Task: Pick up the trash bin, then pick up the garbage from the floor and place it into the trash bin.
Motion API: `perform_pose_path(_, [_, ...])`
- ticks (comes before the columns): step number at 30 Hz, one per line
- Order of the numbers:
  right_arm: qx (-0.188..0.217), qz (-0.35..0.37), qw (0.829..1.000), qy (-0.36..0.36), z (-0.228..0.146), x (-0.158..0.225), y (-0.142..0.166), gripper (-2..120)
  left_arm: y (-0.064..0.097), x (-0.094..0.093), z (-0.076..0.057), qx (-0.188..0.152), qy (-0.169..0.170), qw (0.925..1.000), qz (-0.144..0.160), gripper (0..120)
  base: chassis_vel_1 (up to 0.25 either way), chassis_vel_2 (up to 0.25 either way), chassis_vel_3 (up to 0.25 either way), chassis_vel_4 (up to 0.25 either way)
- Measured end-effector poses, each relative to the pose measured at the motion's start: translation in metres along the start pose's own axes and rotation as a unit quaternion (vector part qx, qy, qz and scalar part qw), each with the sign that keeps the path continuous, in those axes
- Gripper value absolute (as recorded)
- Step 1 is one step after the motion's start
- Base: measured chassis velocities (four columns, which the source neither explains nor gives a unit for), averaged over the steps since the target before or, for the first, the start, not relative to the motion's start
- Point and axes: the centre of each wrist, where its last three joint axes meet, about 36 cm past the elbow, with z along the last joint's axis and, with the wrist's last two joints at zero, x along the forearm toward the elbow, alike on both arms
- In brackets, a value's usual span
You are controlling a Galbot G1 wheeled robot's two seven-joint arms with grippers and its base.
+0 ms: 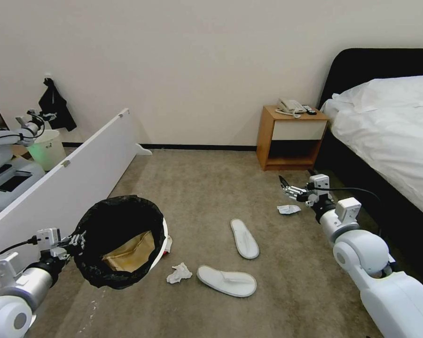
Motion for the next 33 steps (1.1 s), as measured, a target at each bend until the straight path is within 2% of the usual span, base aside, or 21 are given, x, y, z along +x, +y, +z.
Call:
perform_pose_path(5, [0.012,0.000,1.000,0.008,0.009,0.007,-0.001,100,-0.007,0.007,-0.007,-0.003,-0.014,0.9999,0.004,4,0.000,0.000,0.000,0.000])
perform_pose_path(8, [0.017,-0.001,1.000,-0.001,0.018,0.009,0.001,100,-0.012,0.012,-0.017,-0.004,-0.028,0.9996,0.007,4,0.000,0.000,0.000,0.000])
perform_pose_path(16, [0.015,-0.006,1.000,-0.008,0.023,0.005,0.011,100,-0.012,0.017,-0.024,-0.003,-0.035,0.9994,0.007,4,0.000,0.000,0.000,0.000])
perform_pose_path(33, [0.011,-0.017,1.000,-0.014,0.022,0.004,0.010,100,-0.012,0.018,-0.024,0.003,-0.034,0.9994,0.007,4,0.000,0.000,0.000,0.000])
